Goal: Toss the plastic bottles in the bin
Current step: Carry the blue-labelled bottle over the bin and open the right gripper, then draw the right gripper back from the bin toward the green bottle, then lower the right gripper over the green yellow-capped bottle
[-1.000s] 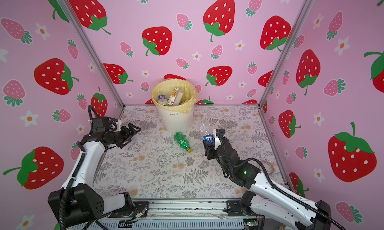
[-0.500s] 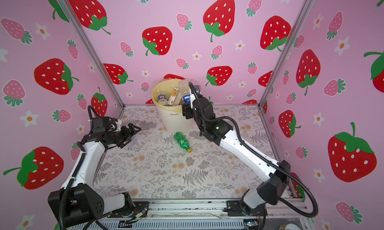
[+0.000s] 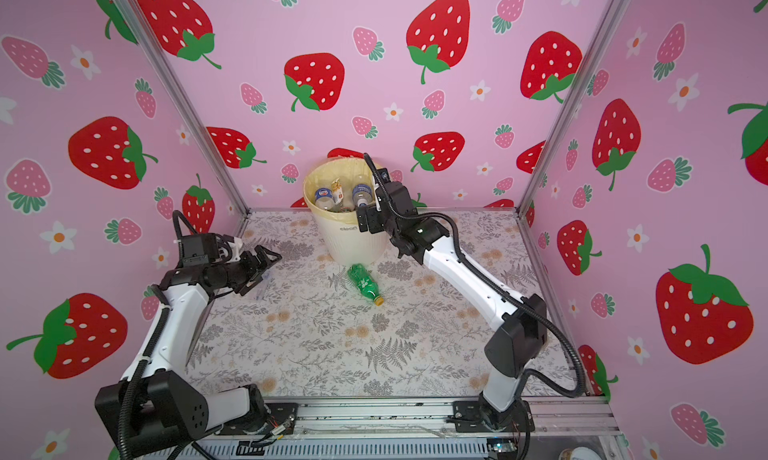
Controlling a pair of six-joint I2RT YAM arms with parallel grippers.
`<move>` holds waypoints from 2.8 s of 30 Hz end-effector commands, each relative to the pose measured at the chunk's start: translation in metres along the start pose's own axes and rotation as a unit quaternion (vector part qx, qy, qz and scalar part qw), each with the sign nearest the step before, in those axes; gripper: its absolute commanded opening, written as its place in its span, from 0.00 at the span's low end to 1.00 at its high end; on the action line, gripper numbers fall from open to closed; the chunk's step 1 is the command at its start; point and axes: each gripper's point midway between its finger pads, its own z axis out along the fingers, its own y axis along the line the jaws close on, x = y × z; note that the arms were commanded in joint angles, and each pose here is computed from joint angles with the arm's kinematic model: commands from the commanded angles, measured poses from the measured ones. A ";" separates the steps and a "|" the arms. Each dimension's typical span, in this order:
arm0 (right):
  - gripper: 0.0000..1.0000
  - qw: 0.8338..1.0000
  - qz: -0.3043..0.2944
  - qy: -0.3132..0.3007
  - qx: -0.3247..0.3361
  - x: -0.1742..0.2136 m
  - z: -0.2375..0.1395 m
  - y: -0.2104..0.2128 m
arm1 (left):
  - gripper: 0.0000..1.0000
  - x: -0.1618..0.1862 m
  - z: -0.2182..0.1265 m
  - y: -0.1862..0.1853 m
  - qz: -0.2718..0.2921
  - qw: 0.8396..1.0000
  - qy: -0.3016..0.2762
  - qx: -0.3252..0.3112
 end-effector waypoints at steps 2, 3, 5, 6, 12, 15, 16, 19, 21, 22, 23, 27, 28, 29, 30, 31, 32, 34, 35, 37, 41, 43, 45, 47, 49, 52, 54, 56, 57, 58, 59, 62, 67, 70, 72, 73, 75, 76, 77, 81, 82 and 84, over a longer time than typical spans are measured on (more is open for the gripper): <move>0.99 0.997 0.035 -0.062 -0.002 -0.025 -0.043 -0.013 | 0.99 0.000 -0.003 -0.004 -0.001 1.000 -0.002 0.013; 0.99 0.997 0.038 -0.060 -0.001 -0.020 -0.047 -0.015 | 0.99 0.000 -0.003 -0.003 -0.001 1.000 -0.003 0.013; 0.99 0.998 0.046 -0.054 0.002 -0.004 -0.056 -0.022 | 0.99 0.000 -0.003 -0.004 -0.002 1.000 -0.002 0.016; 0.99 0.998 0.049 -0.050 0.003 0.004 -0.059 -0.025 | 0.99 0.000 -0.003 -0.004 -0.001 1.000 -0.003 0.016; 0.99 0.997 0.073 -0.015 0.017 0.063 -0.076 -0.044 | 0.99 0.001 -0.004 -0.006 0.005 1.000 -0.006 0.020; 0.99 0.996 0.083 0.007 0.021 0.095 -0.082 -0.052 | 0.99 0.000 -0.006 -0.008 0.011 1.000 -0.011 0.025; 0.99 0.996 0.087 0.012 0.022 0.104 -0.085 -0.054 | 0.99 0.001 -0.006 -0.008 0.013 0.999 -0.012 0.027; 0.99 0.995 0.099 0.025 0.021 0.129 -0.093 -0.058 | 0.99 0.001 -0.008 -0.006 0.016 0.999 -0.020 0.023; 0.99 0.994 0.105 0.030 0.019 0.141 -0.099 -0.061 | 0.99 0.002 -0.009 -0.005 0.016 0.999 -0.025 0.018; 0.99 0.993 0.109 0.032 0.019 0.147 -0.102 -0.062 | 0.99 0.002 -0.009 -0.004 0.017 0.999 -0.027 0.015; 0.99 0.993 0.113 0.033 0.019 0.153 -0.105 -0.063 | 0.99 0.002 -0.009 -0.003 0.016 0.999 -0.028 0.011; 0.99 0.992 0.121 0.040 0.017 0.170 -0.113 -0.067 | 0.99 0.008 -0.004 0.003 0.003 1.000 -0.022 0.007; 0.99 0.992 0.121 0.043 0.017 0.175 -0.115 -0.068 | 0.99 0.010 -0.003 0.004 0.001 1.000 -0.020 0.007; 0.99 0.992 0.121 0.045 0.015 0.179 -0.117 -0.068 | 0.99 0.013 -0.003 0.006 -0.003 1.000 -0.018 0.006; 0.99 0.992 0.119 0.049 0.015 0.184 -0.118 -0.068 | 0.99 0.016 -0.003 0.008 -0.005 1.000 -0.020 0.005; 0.99 0.991 0.118 0.054 0.017 0.189 -0.119 -0.069 | 0.99 0.019 -0.003 0.010 -0.008 1.000 -0.021 0.003; 0.99 0.991 0.116 0.060 0.018 0.195 -0.119 -0.070 | 0.99 0.024 -0.002 0.012 -0.013 1.000 -0.020 0.004; 0.99 0.991 0.113 0.070 0.019 0.205 -0.119 -0.071 | 0.99 0.031 -0.002 0.015 -0.021 1.000 -0.021 0.010; 0.99 0.991 0.111 0.076 0.019 0.210 -0.119 -0.072 | 0.99 0.036 -0.001 0.017 -0.025 0.999 -0.021 0.012; 0.99 0.990 0.108 0.085 0.018 0.218 -0.118 -0.071 | 0.99 0.046 0.000 0.020 -0.032 0.999 -0.019 0.006; 0.99 0.989 0.107 0.097 0.007 0.229 -0.115 -0.067 | 0.99 0.066 0.001 0.022 -0.032 0.999 -0.012 -0.013; 0.99 0.989 0.109 0.103 -0.002 0.234 -0.112 -0.063 | 0.99 0.072 0.002 0.021 -0.030 0.999 -0.009 -0.013; 0.99 0.988 0.108 0.109 -0.016 0.239 -0.107 -0.058 | 0.99 0.076 0.002 0.020 -0.029 0.999 -0.008 -0.014; 0.99 0.987 0.100 0.122 -0.020 0.247 -0.099 -0.055 | 0.99 0.079 0.003 0.022 -0.031 0.999 -0.006 -0.019; 0.99 0.986 0.075 0.149 -0.029 0.258 -0.092 -0.048 | 0.99 0.082 0.007 0.023 -0.029 0.999 0.001 -0.020; 0.99 0.984 0.047 0.170 -0.036 0.270 -0.082 -0.037 | 0.99 0.086 0.012 0.028 -0.027 0.999 0.013 -0.025; 0.99 0.983 0.041 0.170 -0.053 0.273 -0.078 -0.027 | 0.99 0.088 0.014 0.029 -0.028 0.999 0.020 -0.028; 0.99 0.983 0.036 0.167 -0.074 0.272 -0.075 -0.016 | 0.99 0.089 0.015 0.030 -0.029 0.999 0.027 -0.031; 0.99 0.983 0.034 0.164 -0.080 0.270 -0.073 -0.012 | 0.99 0.089 0.015 0.029 -0.030 0.999 0.030 -0.032; 0.99 0.983 0.031 0.163 -0.084 0.268 -0.072 -0.009 | 0.99 0.088 0.014 0.029 -0.028 0.998 0.034 -0.036; 0.99 0.983 0.029 0.162 -0.086 0.267 -0.069 -0.007 | 0.99 0.086 0.012 0.029 -0.020 0.998 0.037 -0.045; 0.99 0.983 0.025 0.161 -0.085 0.263 -0.061 -0.003 | 0.99 0.079 0.007 0.026 0.005 0.997 0.046 -0.066; 0.99 0.983 0.013 0.161 -0.091 0.255 -0.046 0.008 | 0.99 0.064 -0.003 0.015 0.034 0.996 0.045 -0.074; 0.99 0.982 0.002 0.162 -0.097 0.249 -0.036 0.015 | 0.99 0.057 -0.005 0.011 0.043 0.995 0.046 -0.079; 0.99 0.981 -0.002 0.163 -0.102 0.247 -0.030 0.019 | 0.99 0.055 -0.003 0.009 0.044 0.995 0.053 -0.077; 0.99 0.981 -0.002 0.163 -0.106 0.246 -0.027 0.022 | 0.99 0.055 -0.001 0.009 0.043 0.995 0.058 -0.075; 0.99 0.980 -0.003 0.165 -0.108 0.246 -0.021 0.025 | 0.99 0.055 0.003 0.008 0.043 0.994 0.064 -0.071; 0.99 0.980 -0.003 0.165 -0.108 0.246 -0.017 0.026 | 0.99 0.055 0.004 0.010 0.044 0.994 0.066 -0.074; 0.99 0.981 -0.002 0.164 -0.105 0.245 -0.014 0.027 | 0.99 0.054 0.004 0.014 0.048 0.993 0.065 -0.082; 0.99 0.981 -0.002 0.158 -0.114 0.247 -0.002 0.034 | 0.99 0.054 -0.003 0.028 0.063 0.989 0.057 -0.122; 1.00 0.980 -0.004 0.163 -0.114 0.249 0.003 0.035 | 0.99 0.056 -0.003 0.029 0.063 0.989 0.057 -0.123; 0.99 0.978 -0.008 0.171 -0.117 0.253 0.011 0.039 | 0.99 0.059 -0.001 0.027 0.059 0.991 0.057 -0.109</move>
